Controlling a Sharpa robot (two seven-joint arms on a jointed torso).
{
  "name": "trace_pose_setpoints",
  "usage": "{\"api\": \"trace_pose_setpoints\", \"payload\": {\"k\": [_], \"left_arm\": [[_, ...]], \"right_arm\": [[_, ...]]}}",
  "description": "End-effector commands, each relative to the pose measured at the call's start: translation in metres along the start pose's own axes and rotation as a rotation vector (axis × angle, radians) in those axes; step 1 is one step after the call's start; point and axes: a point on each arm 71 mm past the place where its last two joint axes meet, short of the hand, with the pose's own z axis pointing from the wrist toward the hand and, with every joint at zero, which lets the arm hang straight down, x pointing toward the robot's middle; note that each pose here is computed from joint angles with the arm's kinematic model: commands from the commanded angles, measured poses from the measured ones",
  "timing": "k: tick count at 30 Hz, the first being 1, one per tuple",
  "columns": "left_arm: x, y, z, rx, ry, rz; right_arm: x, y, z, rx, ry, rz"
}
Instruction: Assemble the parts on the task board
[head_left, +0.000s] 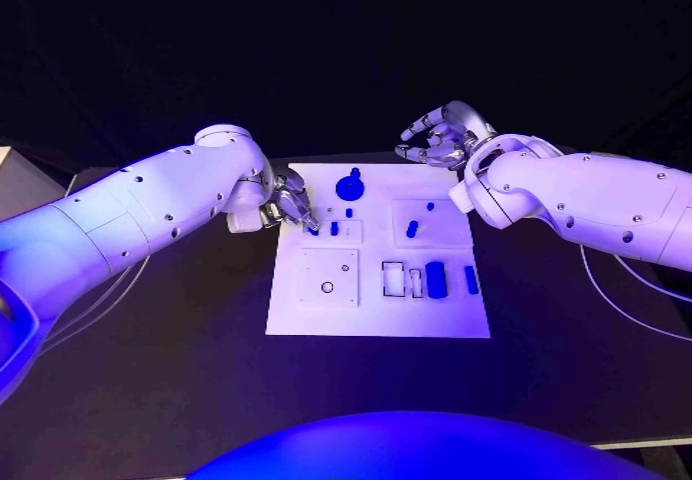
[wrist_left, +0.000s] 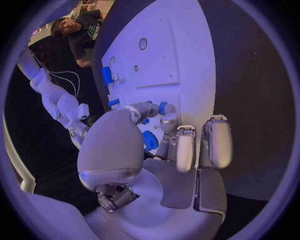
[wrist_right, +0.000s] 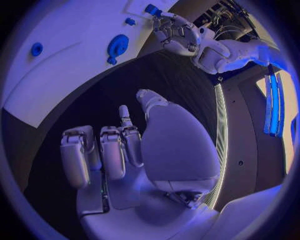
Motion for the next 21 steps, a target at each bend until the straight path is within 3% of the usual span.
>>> {"api": "trace_pose_setpoints", "payload": {"k": [1, 13, 21], "left_arm": [[0.0037, -0.0014, 0.0022, -0.003, 0.019, 0.009], [0.0036, -0.0009, 0.0033, -0.017, 0.018, 0.008], [0.0051, -0.0048, 0.0057, -0.026, 0.005, 0.001]], "right_arm": [[0.0008, 0.0011, -0.0001, -0.012, 0.009, -0.007], [0.001, 0.0013, 0.0001, -0.012, 0.009, -0.007], [0.001, 0.0015, -0.0002, -0.013, 0.008, -0.006]]}}
